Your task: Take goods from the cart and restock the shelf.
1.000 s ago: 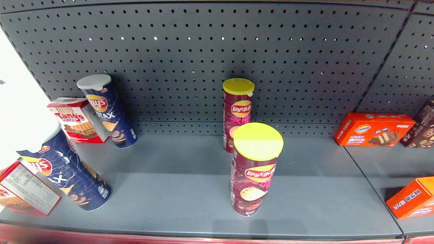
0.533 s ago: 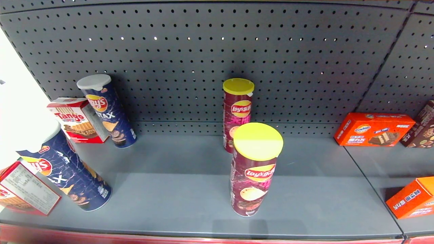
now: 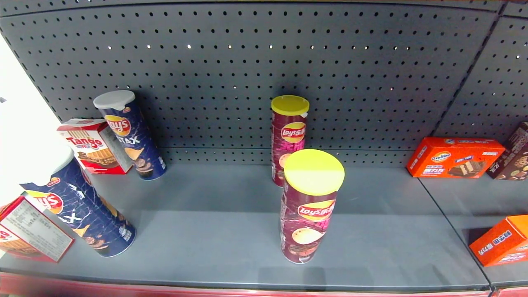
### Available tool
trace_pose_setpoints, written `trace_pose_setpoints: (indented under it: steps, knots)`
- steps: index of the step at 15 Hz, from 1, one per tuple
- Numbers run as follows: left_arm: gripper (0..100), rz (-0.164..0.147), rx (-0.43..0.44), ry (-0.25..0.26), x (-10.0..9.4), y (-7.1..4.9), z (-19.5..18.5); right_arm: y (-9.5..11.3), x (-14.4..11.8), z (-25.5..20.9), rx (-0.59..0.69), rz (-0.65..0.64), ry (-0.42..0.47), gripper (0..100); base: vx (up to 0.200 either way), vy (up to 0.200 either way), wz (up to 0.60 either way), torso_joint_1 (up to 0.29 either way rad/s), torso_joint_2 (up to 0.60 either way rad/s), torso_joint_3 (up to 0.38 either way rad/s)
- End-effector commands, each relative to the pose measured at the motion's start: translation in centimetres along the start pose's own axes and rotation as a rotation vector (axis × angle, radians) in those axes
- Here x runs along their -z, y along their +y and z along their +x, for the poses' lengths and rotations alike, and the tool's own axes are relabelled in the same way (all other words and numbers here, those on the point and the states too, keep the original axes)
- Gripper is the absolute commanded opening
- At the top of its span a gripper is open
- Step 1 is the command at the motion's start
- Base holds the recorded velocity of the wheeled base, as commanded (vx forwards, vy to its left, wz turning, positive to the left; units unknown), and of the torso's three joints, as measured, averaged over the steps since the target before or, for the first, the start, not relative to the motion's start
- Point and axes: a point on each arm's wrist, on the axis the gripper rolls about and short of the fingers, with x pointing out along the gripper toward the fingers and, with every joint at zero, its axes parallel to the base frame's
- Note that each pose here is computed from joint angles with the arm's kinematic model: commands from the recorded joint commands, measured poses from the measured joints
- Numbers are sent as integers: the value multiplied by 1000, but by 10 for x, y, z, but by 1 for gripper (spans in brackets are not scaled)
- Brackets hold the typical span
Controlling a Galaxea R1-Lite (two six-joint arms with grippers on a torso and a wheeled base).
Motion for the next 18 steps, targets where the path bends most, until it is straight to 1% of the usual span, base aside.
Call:
trace_pose_setpoints:
  steps: [1, 2, 4, 5, 7, 8, 10, 13, 16, 18]
  knots:
    - [100, 0, 0, 2, 0, 0, 0, 14, -26, 82, -198, -42, 166, 100, 0, 0, 0, 0, 0, 0]
    - [100, 0, -2, 2, 0, 0, 0, 20, -25, 93, -232, -50, 199, 100, 0, 0, 0, 0, 0, 0]
    - [100, -2, -2, 3, 0, 0, 0, 26, -19, 116, -251, -57, 269, 100, 0, 0, 0, 0, 0, 0]
    - [100, -2, 0, 3, 0, 0, 0, 28, -16, 122, -256, -60, 281, 100, 0, 0, 0, 0, 0, 0]
    - [100, -8, 1, 3, 0, 0, 0, 37, -12, 143, -281, -61, 258, 100, 0, 0, 0, 0, 0, 0]
    - [100, -8, 1, 3, 0, 0, 0, 43, -10, 150, -304, -66, 260, 100, 0, 0, 0, 0, 0, 0]
    - [100, -8, 1, 5, 0, 0, 0, 55, -6, 156, -357, -80, 279, 100, 0, 0, 0, 0, 0, 0]
    - [100, -9, 1, 5, 0, 0, 0, 67, -1, 162, -407, -96, 307, 100, 0, 0, 0, 0, 0, 0]
    - [100, -9, 1, 5, 0, 0, 0, 78, -6, 171, -442, -104, 300, 100, 0, 0, 0, 0, 0, 0]
    - [100, -9, 3, 5, 0, 0, 0, 82, -7, 179, -447, -106, 303, 100, 0, 0, 0, 0, 0, 0]
